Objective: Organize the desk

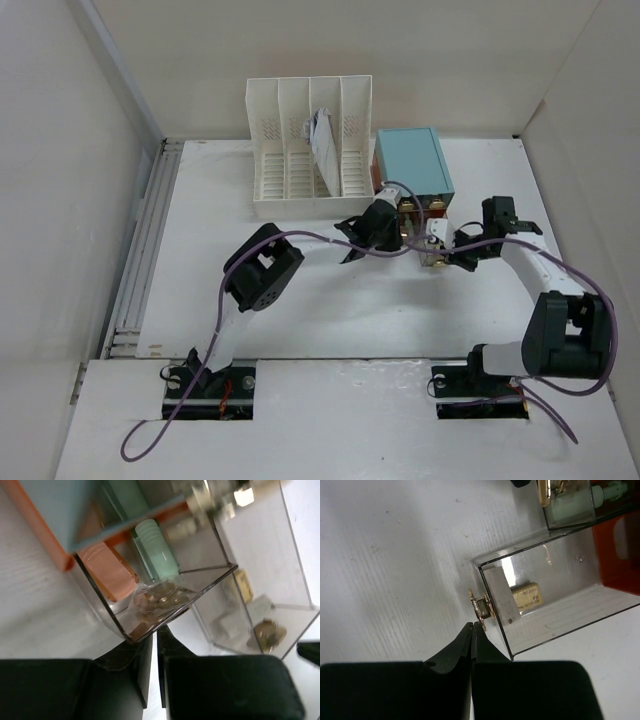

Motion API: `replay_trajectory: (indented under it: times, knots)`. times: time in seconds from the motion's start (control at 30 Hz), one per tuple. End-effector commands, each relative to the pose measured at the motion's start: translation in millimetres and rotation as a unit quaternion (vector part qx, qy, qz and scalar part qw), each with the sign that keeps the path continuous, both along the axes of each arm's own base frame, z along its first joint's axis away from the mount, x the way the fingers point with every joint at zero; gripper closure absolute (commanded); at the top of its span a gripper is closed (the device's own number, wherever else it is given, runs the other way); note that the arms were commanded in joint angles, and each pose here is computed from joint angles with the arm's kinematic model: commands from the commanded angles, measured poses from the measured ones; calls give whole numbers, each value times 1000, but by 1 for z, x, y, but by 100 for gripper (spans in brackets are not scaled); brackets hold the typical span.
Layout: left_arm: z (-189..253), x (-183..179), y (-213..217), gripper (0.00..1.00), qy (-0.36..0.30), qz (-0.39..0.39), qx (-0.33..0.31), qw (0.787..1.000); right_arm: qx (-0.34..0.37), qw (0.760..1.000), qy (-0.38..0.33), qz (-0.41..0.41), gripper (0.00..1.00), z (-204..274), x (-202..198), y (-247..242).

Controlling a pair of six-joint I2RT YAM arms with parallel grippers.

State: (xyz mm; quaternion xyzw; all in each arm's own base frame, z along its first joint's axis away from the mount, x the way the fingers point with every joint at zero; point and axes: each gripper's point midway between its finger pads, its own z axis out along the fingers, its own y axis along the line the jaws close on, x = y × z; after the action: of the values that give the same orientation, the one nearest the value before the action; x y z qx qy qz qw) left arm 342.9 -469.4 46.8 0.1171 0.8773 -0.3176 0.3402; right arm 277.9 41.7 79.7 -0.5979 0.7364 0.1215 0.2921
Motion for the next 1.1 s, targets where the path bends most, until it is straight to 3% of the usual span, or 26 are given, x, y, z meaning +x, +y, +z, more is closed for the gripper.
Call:
replay_trajectory:
  times: [0.0, 0.27, 0.6, 0.77, 1.07]
  knots:
    - [29, 40, -6, 93, -22, 78, -51, 995, 23, 998, -58, -15, 100, 11, 17, 3]
    - [34, 57, -11, 89, 3, 134, -95, 986, 11, 998, -65, -24, 100, -2, 14, -1]
    - [42, 79, -12, 80, 42, 178, -175, 967, -29, 989, -145, -21, 100, 4, 23, -13]
    - [40, 79, -15, 80, 44, 174, -177, 968, -50, 985, -164, -3, 100, 4, 30, -17]
    - [41, 63, -2, 79, 51, 152, -173, 972, -66, 989, -135, -6, 100, -11, 39, -24]
